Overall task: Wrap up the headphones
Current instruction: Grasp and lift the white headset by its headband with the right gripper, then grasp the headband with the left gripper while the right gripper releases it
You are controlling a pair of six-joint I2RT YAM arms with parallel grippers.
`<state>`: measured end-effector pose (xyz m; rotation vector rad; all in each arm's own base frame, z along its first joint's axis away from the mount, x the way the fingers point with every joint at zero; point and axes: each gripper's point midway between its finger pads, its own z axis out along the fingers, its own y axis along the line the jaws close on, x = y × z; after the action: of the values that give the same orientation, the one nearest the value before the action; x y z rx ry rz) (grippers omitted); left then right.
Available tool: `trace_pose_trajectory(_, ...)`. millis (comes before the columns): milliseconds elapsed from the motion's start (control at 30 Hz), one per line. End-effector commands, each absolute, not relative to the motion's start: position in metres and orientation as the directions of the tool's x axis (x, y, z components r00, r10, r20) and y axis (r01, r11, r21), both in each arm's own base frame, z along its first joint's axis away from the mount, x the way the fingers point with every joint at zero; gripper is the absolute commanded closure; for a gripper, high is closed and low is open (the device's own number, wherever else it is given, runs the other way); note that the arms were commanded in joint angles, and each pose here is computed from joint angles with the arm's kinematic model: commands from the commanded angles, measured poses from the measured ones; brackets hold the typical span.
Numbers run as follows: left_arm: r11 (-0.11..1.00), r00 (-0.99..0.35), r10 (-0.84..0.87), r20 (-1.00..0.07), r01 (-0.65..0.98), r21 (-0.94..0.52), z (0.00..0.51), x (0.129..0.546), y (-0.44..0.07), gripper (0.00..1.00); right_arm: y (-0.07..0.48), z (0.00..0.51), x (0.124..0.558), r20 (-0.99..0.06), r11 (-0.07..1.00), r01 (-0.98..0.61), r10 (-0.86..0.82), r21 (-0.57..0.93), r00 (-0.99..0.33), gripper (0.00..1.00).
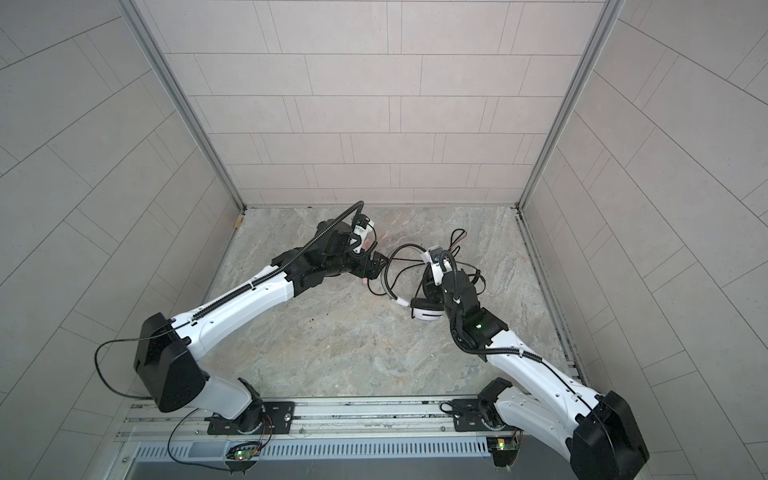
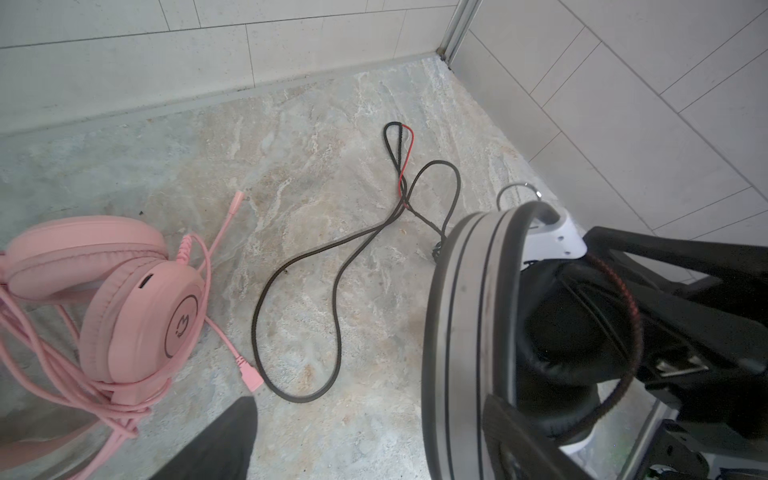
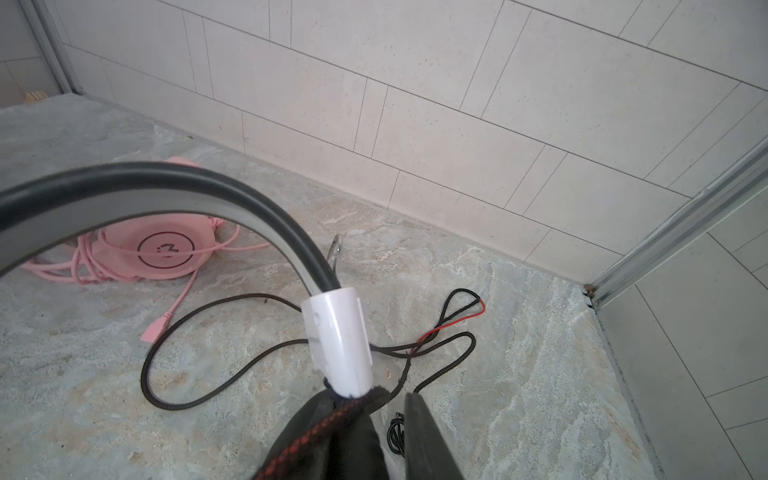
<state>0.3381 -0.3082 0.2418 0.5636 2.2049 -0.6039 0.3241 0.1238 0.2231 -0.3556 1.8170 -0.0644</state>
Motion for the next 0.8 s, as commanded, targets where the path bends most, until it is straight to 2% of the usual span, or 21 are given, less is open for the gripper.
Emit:
trace_pose_trajectory(0,0.774,-0.585,0.248,-0.772,0.599,-0.206,0.249,0.331,-0.317,0.09,0.145,0.261,0.326,-0.966,0.946,-0.254,-0.235,-0.202,-0.105,0.78)
trace_pose_trajectory(300,0.752,-0.581,0.241,-0.777,0.618,-0.229,0.258,0.322,-0.322,0.09,0.143,0.241,0.335,-0.952,0.946,-0.224,-0.268,-0.233,-0.145,0.77)
trace_pose_trajectory(567,0.755,-0.587,0.256,-0.768,0.618,-0.22,0.252,0.32,-0.322,0.09,0.15,0.235,0.332,-0.962,0.948,-0.263,-0.226,-0.181,-0.153,0.77)
trace_pose_trajectory(767,0.817,-0.539,0.203,-0.818,0.553,-0.162,0.27,0.322,-0.294,0.09,0.15,0.226,0.333,-0.957,0.947,-0.262,-0.234,-0.185,-0.172,0.77)
